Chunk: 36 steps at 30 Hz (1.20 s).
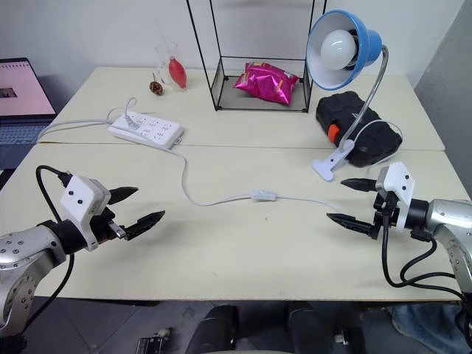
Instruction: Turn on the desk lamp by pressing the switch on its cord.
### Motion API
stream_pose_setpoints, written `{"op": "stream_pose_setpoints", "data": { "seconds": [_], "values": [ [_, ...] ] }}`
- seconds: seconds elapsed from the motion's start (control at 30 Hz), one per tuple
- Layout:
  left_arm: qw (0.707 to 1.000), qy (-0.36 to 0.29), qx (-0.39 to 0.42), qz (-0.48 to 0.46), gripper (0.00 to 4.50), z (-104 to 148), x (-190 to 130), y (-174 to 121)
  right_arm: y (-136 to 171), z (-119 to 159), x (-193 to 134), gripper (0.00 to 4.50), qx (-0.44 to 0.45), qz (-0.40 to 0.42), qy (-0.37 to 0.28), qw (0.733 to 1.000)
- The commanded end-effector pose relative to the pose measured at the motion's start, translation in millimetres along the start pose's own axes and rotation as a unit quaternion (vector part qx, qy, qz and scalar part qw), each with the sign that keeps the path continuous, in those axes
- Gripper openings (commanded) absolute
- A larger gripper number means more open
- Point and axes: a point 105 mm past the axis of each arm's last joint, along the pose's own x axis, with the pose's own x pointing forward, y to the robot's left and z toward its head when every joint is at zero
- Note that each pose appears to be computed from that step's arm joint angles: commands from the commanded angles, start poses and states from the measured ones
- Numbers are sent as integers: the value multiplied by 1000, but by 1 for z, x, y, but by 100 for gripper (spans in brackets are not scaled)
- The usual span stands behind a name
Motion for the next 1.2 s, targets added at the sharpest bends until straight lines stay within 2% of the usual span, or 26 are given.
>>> {"op": "stream_pose_setpoints", "data": {
  "seconds": [0.03, 0.33, 0.73, 0.97, 1.07, 1.2],
  "values": [
    [999, -27, 17, -14, 436, 16, -1, -4, 1, 11, 1, 450, -25, 8, -13, 1000],
    [1000, -22, 9, -10, 436, 16, 5, -4, 3, 10, 4, 450, -25, 13, -17, 999],
    [993, -75, 9, -86, 436, 33, 24, -17, 13, 16, 20, 450, -2, 20, -21, 1000],
    [972, -112, -48, -200, 436, 51, 73, -42, 29, 18, 28, 450, -16, 39, -7, 999],
    [964, -108, -68, -234, 436, 52, 94, -48, 30, 18, 33, 450, -20, 26, 14, 999],
    [956, -84, -86, -268, 436, 45, 123, -52, 37, 29, 41, 450, 3, 22, 10, 1000]
  ]
}}
